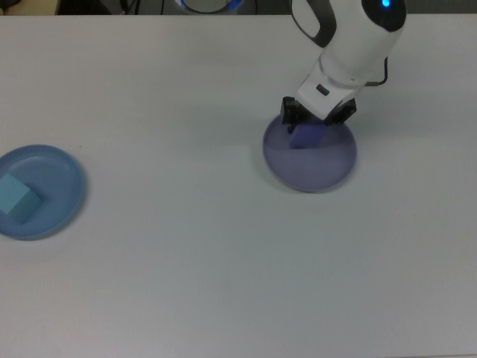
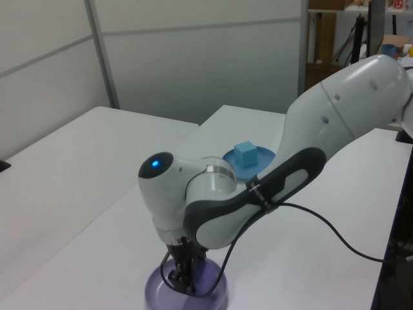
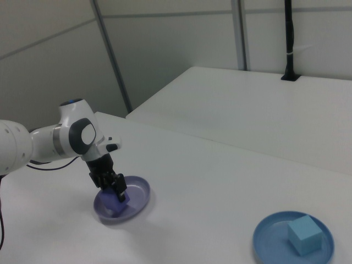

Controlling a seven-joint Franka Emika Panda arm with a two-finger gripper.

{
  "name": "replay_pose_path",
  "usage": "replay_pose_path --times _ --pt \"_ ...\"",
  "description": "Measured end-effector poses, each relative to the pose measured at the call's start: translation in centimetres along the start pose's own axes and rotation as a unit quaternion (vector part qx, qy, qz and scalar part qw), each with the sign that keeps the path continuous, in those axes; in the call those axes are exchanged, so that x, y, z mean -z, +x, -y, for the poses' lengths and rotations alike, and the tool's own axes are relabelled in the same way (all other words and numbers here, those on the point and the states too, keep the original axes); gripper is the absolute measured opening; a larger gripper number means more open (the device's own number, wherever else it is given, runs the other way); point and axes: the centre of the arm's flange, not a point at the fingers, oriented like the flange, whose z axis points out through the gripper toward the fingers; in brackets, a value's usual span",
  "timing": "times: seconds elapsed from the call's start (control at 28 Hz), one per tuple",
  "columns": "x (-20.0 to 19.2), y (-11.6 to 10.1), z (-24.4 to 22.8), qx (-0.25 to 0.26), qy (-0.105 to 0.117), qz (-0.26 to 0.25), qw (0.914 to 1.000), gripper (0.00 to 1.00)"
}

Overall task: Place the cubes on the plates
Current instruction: 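Carry the purple cube onto the lavender plate and lower it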

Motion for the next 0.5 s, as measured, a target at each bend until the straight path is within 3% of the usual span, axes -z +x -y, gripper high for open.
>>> replay_pose_path --times 0.18,0.29,0.32,0.5 --pt "-0.7 0.1 0.2 0.008 -0.009 0.001 0.9999 0.66" --pt "-0.1 0.1 0.5 0.01 -0.012 -0.007 0.9999 0.75" --pt "0.7 0.3 0.5 0.007 -0.01 -0.015 0.9998 0.85" --pt "5.3 0.3 -1.1 -0.008 -0.016 -0.037 0.9991 1.0"
